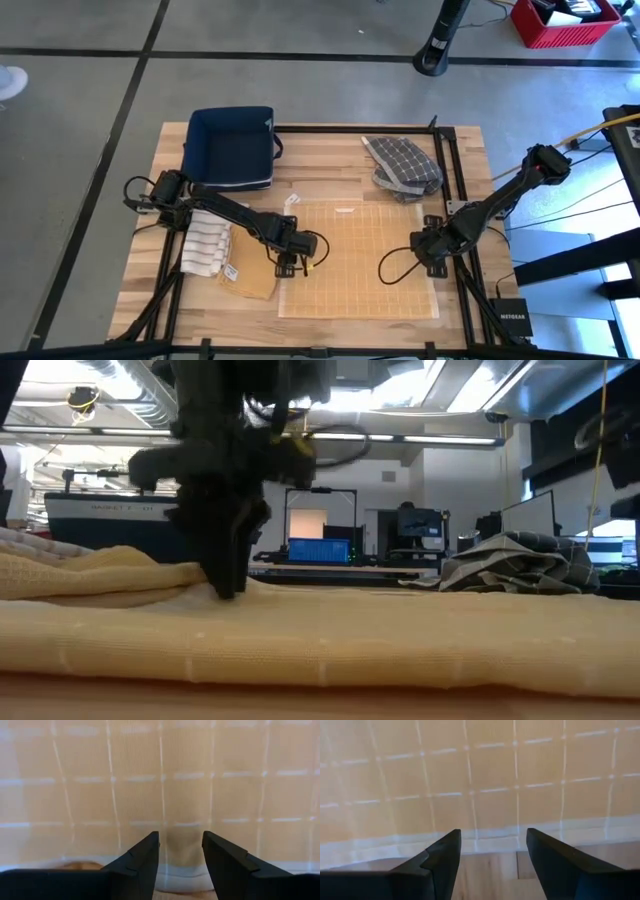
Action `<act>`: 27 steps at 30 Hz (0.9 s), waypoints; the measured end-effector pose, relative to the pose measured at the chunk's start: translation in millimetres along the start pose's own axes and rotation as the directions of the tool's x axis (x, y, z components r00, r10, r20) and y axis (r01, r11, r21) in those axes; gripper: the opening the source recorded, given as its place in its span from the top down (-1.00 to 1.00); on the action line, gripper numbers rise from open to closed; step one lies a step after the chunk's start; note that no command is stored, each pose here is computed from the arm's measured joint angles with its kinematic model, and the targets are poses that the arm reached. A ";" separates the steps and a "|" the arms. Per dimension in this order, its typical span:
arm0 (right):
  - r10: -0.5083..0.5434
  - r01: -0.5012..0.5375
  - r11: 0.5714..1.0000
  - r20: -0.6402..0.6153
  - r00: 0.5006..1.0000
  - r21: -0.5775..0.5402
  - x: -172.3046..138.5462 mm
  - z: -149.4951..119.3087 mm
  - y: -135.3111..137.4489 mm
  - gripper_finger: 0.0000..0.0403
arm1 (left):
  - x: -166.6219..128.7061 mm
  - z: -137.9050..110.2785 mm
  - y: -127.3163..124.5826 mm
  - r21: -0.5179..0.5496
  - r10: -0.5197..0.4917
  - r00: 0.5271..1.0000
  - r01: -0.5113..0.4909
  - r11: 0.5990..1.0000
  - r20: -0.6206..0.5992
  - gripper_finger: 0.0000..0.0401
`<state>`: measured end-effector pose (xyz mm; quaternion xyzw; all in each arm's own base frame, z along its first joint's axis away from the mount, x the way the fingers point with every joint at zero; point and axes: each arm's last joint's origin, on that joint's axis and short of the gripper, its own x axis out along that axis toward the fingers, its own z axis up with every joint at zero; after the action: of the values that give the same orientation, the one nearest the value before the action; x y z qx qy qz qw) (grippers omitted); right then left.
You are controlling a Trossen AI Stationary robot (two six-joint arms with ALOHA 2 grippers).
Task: Fold towel
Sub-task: Fold the orange pattern towel
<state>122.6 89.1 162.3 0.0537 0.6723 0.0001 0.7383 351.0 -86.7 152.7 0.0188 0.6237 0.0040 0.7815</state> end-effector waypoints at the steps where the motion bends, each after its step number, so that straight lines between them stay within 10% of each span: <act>1: 0.004 -0.004 1.000 0.006 1.000 0.005 -2.5 1.4 1.1 -0.14 | -3.2 2.1 0.0 0.007 0.003 1.000 -0.003 1.000 0.008 0.28; 27: -0.007 0.006 1.000 0.042 0.999 0.017 19.9 -5.2 -5.7 -0.16 | 8.9 -9.5 1.8 -0.069 -0.014 1.000 0.015 0.998 0.010 0.05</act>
<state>118.9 85.2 141.6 0.0580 0.6568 -0.0092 0.7518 343.7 -84.5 141.9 -0.0127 0.6196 0.0197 0.7846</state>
